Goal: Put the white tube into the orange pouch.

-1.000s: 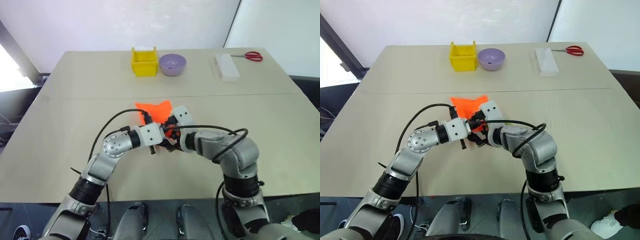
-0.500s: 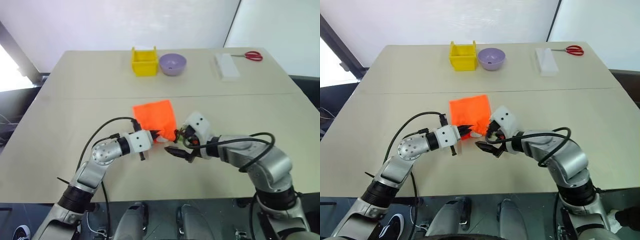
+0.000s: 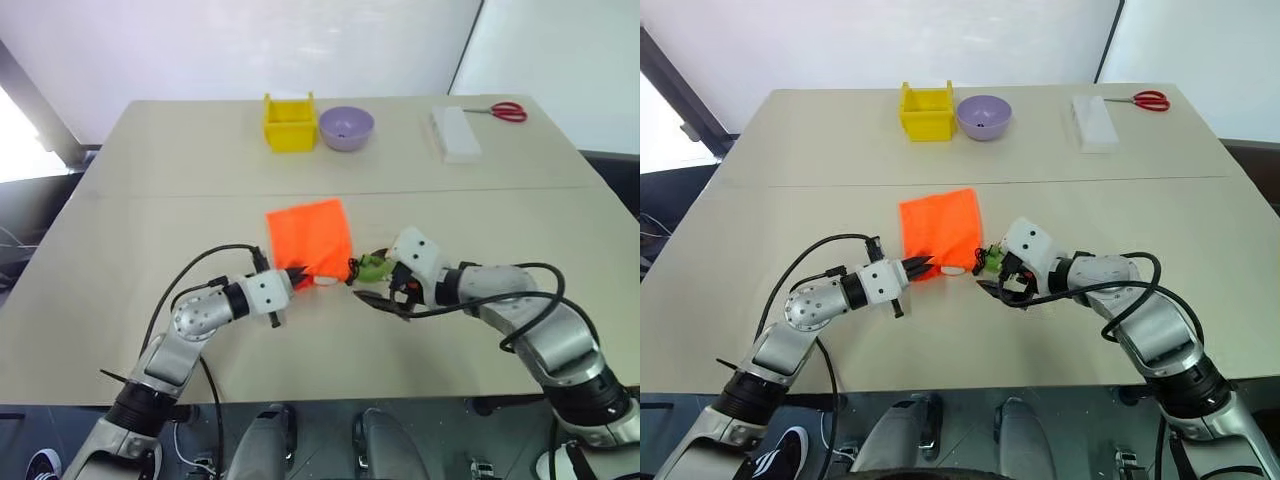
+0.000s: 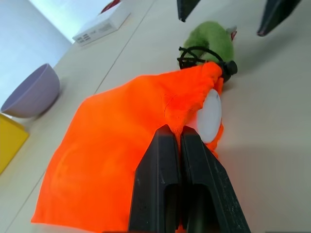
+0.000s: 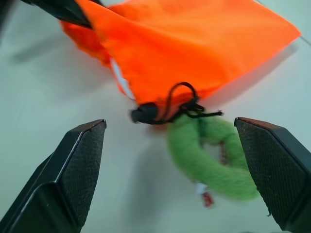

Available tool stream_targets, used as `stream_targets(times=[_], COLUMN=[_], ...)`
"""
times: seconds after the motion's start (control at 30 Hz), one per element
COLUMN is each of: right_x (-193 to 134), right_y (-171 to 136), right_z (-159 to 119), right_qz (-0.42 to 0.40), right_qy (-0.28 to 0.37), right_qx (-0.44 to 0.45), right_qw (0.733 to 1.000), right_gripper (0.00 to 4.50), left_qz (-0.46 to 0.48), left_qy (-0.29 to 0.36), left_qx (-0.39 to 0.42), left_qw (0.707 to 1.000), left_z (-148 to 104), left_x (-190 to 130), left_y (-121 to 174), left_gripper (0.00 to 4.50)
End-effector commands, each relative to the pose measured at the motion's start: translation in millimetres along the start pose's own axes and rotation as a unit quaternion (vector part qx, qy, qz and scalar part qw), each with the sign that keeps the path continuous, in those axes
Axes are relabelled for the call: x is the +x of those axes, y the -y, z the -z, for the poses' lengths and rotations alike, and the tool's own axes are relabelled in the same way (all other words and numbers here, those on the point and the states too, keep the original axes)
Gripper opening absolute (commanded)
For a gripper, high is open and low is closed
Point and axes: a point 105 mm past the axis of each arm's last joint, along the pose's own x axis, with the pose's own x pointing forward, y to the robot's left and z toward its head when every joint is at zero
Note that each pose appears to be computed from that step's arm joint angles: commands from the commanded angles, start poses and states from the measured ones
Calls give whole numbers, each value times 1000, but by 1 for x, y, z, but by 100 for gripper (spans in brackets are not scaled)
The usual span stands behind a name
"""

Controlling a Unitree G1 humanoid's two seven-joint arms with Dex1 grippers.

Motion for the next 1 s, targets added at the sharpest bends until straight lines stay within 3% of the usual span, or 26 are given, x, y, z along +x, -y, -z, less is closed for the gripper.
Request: stream_targets(times=[0.03,0.23,0.5,0.6,0.83,1.0], right_x=[6,9,5,5,6,-7], right_y=[4,5,5,8,13,28], right_z=[-7,19,26,30,32,18], right_qz=[10,1,-28,-18,-1,21], right_qy=[17,-40,-63,-71,-84,-56], right_qx=[-22,-11,36,27,-13,-14], right_qw=[1000,999,997,997,996,998], right_gripper=[444,444,444,370,23,9], left_qz=[-8,-8,-7,-7,-13,-21], left_qy=[17,18,28,29,25,20], left_qx=[10,14,15,15,-1,-26], left_qw=[1000,1000,999,999,1000,999], left_z=[-7,-7,-13,-13,-13,-12], left_x=[-1,-1,3,3,3,3], left_y=[-3,-5,-2,-2,-4,-6], left_gripper=[0,0,0,0,0,0])
